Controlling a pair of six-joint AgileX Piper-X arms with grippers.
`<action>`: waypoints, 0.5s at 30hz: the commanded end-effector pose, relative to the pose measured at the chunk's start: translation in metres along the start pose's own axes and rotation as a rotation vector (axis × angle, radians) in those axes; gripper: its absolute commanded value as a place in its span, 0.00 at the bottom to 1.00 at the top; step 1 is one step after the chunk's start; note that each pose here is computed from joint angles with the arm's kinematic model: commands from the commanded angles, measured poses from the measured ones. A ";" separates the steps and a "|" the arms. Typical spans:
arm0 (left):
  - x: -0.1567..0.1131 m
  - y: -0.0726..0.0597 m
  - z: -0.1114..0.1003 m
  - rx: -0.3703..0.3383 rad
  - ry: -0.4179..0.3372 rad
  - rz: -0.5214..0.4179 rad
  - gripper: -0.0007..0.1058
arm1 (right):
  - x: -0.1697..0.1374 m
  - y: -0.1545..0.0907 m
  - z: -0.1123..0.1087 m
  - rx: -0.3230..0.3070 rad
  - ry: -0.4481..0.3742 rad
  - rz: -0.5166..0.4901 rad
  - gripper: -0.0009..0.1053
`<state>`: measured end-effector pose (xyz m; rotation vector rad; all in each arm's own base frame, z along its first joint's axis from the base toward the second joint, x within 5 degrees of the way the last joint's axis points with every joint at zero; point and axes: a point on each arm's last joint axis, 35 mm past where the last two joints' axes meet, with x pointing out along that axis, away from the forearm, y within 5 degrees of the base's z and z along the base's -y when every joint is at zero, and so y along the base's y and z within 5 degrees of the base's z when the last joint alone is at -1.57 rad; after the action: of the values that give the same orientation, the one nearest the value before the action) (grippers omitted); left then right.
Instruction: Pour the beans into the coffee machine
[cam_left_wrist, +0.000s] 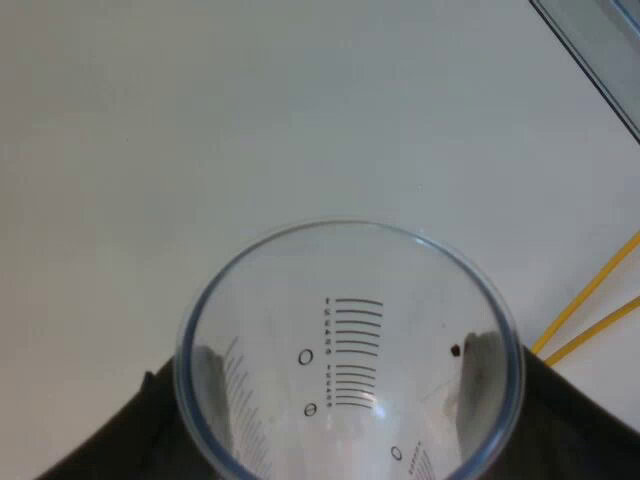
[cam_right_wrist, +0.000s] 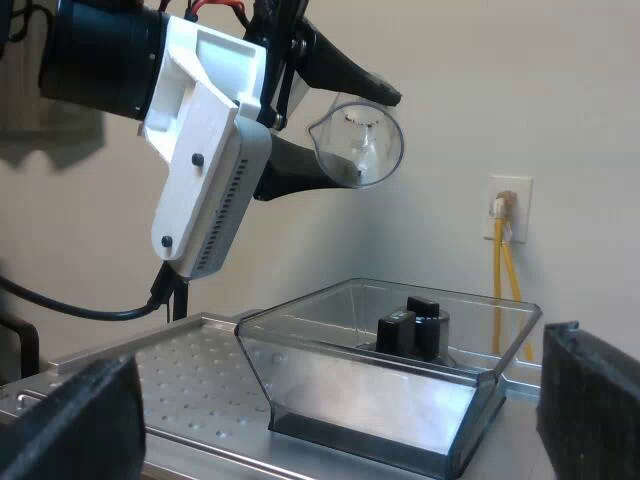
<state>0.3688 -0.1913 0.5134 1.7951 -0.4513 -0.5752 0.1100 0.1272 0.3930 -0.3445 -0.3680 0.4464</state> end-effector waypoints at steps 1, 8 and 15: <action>-0.004 0.007 0.002 0.056 -0.007 0.031 0.02 | -0.002 -0.004 0.005 0.010 -0.025 -0.011 0.77; -0.004 0.007 0.002 0.184 -0.005 0.031 0.02 | -0.002 -0.004 0.005 0.010 -0.025 -0.011 0.77; -0.004 0.007 0.002 0.183 -0.005 0.029 0.02 | -0.002 -0.004 0.005 0.010 -0.025 -0.011 0.77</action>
<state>0.3688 -0.1913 0.5134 1.9542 -0.5120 -0.5507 0.1100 0.1272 0.3930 -0.3445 -0.3680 0.4464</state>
